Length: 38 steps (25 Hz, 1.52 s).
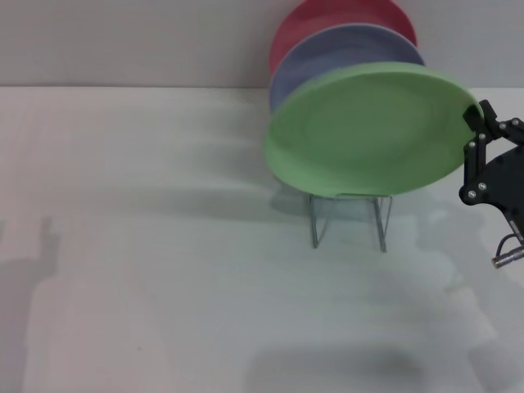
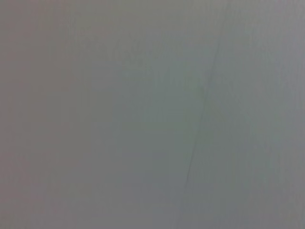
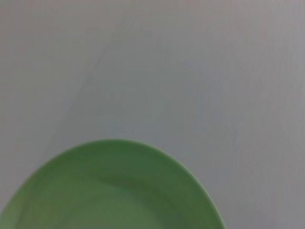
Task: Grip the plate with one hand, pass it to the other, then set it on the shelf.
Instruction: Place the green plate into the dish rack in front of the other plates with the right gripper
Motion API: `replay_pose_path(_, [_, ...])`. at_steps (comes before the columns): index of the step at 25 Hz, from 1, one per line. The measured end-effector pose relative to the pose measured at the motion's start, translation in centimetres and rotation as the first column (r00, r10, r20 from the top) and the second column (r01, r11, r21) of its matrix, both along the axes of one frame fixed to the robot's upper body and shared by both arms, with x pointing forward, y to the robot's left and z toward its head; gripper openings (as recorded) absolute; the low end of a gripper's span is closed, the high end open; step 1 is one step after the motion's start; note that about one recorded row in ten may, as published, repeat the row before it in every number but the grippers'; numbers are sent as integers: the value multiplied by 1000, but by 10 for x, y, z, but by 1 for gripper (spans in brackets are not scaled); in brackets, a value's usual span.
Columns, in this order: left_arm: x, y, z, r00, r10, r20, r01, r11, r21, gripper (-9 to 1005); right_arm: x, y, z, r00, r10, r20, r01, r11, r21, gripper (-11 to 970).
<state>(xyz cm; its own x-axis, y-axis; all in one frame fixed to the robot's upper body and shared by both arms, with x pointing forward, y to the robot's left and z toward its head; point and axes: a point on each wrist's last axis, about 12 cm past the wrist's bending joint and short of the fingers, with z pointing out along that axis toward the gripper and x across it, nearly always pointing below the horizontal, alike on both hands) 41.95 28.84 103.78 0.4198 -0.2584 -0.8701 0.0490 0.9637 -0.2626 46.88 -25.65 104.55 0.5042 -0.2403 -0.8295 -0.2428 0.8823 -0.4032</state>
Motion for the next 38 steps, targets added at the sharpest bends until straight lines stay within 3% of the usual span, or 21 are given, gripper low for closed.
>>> replay_pose_path(38, [0, -1, 3, 999, -20, 29, 21, 1000, -23, 681, -1, -6, -28, 979, -49, -199, 29, 994, -102, 24])
